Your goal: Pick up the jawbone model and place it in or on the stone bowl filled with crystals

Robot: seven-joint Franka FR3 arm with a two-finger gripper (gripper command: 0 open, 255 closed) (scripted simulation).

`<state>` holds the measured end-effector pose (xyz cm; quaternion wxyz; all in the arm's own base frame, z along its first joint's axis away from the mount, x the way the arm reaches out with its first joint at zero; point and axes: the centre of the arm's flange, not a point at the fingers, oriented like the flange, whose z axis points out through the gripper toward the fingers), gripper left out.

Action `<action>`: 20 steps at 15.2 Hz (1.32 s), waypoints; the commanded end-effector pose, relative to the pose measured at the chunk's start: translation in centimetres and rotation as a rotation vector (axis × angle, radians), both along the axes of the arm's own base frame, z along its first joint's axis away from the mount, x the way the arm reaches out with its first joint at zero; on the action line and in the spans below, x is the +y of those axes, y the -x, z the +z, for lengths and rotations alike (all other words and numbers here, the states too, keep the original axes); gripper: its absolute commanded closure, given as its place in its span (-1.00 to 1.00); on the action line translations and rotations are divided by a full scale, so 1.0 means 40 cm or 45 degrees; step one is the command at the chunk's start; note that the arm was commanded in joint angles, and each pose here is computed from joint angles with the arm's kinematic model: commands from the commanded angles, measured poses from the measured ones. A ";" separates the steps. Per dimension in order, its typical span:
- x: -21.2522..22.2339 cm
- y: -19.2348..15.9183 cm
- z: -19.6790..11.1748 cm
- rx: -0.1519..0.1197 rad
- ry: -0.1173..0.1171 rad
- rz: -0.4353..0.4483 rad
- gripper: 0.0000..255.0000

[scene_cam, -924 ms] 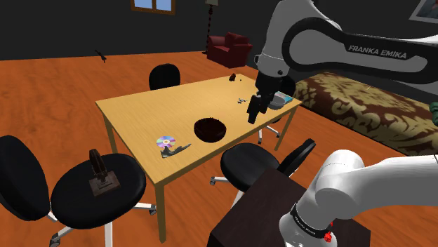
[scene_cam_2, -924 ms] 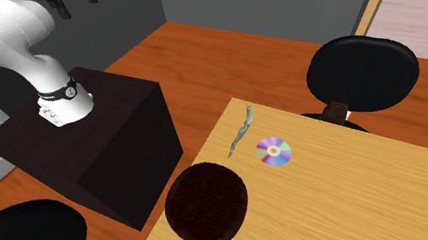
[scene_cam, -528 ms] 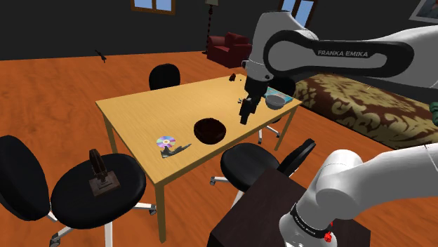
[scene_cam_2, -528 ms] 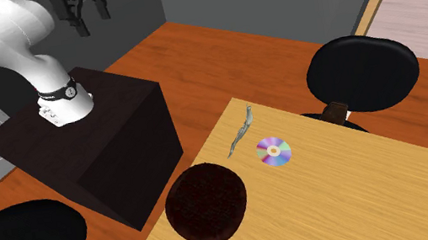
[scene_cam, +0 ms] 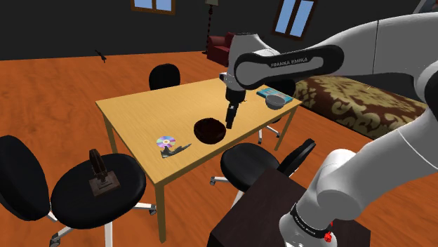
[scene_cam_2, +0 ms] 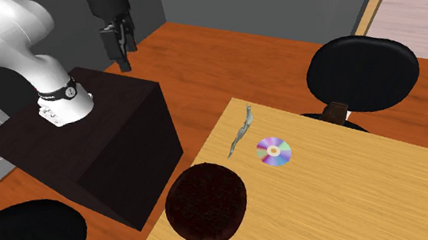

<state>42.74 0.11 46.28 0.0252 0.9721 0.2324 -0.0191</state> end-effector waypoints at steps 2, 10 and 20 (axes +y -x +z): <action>-0.002 -0.085 -0.058 0.015 0.009 0.129 -1.00; 0.036 -0.288 -0.230 0.058 0.030 0.461 -1.00; 0.148 -0.510 -0.456 0.112 0.057 0.876 -1.00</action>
